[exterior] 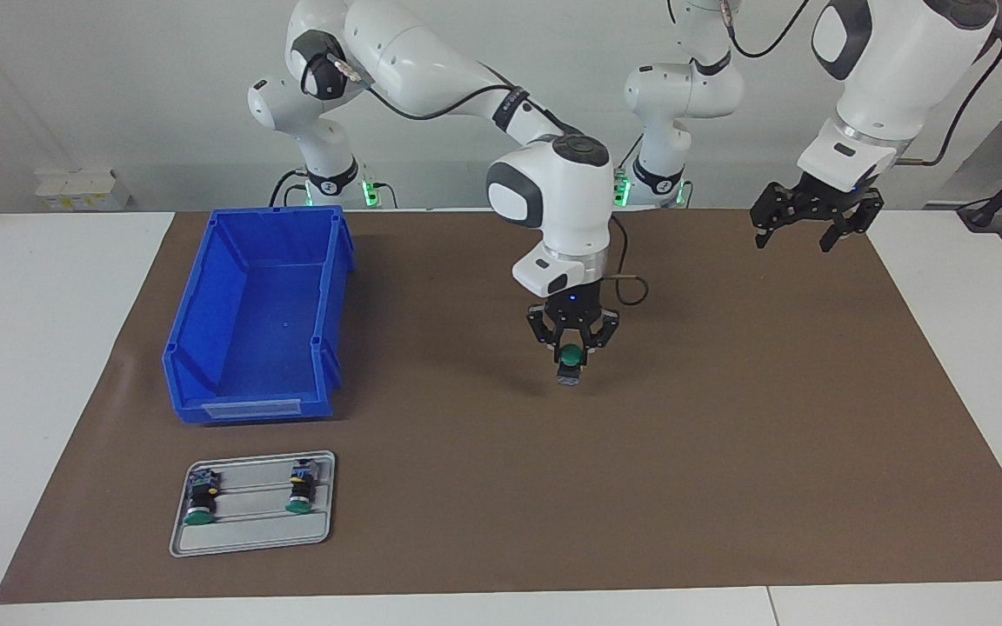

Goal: Place and press button with both arms
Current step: 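Carry the green button over the blue bin with the right gripper, then lower the button into the blue bin and open the right gripper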

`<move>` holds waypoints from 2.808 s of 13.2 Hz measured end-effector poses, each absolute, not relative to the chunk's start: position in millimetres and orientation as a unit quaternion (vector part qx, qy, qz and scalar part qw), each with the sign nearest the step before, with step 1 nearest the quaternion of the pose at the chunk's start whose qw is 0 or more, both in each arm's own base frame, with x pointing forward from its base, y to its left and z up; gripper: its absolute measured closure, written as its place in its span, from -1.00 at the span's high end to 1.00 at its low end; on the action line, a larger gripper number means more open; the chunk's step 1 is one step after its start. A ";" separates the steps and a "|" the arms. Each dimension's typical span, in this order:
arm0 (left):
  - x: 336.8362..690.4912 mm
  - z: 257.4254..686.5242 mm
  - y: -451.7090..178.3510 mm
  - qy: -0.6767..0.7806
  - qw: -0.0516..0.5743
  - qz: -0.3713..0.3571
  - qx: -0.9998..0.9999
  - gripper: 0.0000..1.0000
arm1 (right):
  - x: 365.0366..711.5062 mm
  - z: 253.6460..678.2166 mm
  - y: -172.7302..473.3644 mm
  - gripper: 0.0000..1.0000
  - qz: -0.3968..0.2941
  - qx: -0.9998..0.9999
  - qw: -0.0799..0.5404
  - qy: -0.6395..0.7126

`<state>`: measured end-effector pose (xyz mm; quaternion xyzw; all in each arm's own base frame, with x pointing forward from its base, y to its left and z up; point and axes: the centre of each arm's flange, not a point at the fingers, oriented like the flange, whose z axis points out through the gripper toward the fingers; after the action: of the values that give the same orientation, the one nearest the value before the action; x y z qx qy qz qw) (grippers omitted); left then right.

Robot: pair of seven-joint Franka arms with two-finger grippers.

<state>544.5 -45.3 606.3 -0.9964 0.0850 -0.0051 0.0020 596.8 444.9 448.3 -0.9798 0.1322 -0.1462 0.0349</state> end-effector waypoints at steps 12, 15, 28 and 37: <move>544.5 606.3 -45.3 0.085 0.002 -0.005 -0.996 1.00 | 598.5 551.7 144.6 -0.17 -0.121 -0.929 0.034 0.349; 544.5 606.3 -45.3 0.085 0.002 -0.005 -0.996 1.00 | 595.1 548.1 91.2 -0.17 -0.114 -0.918 0.026 0.380; 544.4 606.3 -45.3 0.085 0.002 -0.005 -0.996 1.00 | 569.9 451.8 1.3 -0.17 -0.057 -0.998 -0.033 -0.016; 544.4 606.3 -45.3 0.085 0.002 -0.005 -0.996 1.00 | 587.7 361.2 -12.7 -0.17 -0.074 -0.994 -0.015 -0.076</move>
<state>544.4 -45.3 606.3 -0.9964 0.0850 -0.0050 0.0020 587.7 -12.7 361.2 -0.9942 -0.0761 -0.0744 -0.0152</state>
